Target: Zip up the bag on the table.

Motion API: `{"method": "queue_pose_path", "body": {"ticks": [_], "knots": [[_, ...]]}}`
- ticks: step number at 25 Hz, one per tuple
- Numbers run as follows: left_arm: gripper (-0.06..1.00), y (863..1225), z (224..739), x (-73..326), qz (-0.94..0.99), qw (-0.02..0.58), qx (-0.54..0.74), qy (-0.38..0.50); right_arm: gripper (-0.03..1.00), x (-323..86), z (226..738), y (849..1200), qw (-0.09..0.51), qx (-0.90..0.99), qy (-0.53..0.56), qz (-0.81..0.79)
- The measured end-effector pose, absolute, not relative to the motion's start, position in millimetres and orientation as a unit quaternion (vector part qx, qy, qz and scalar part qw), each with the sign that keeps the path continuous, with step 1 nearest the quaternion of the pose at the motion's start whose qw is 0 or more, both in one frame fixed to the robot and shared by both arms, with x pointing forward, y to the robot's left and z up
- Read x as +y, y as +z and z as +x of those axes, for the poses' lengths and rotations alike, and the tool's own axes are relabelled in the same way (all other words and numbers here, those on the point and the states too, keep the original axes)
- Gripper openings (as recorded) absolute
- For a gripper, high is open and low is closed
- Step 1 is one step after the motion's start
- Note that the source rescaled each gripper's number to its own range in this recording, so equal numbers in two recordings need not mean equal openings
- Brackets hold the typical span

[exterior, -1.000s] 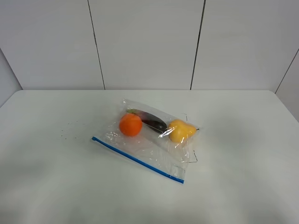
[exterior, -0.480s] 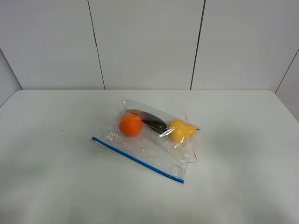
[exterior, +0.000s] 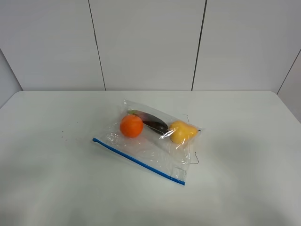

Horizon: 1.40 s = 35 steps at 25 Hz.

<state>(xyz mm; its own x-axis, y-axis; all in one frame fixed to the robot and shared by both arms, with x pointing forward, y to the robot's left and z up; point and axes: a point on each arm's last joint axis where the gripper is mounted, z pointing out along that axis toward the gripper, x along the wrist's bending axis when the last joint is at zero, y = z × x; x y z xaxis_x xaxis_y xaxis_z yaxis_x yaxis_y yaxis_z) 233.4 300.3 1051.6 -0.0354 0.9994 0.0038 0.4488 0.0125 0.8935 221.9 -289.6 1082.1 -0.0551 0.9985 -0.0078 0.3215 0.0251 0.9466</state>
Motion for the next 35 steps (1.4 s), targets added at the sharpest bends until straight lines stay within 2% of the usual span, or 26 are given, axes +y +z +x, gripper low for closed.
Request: {"method": "queue_pose_path", "body": {"ticks": [8, 35], "knots": [[1.0, 1051.6, 233.4, 300.3, 0.592, 0.363, 0.612, 0.379, 1.0, -292.5, 234.4, 1056.1, 0.379, 0.605, 0.386, 0.584], [1.0, 1051.6, 233.4, 300.3, 0.592, 0.363, 0.612, 0.379, 1.0, -293.7, 234.5, 1055.7, 0.378, 0.597, 0.385, 0.593]]}}
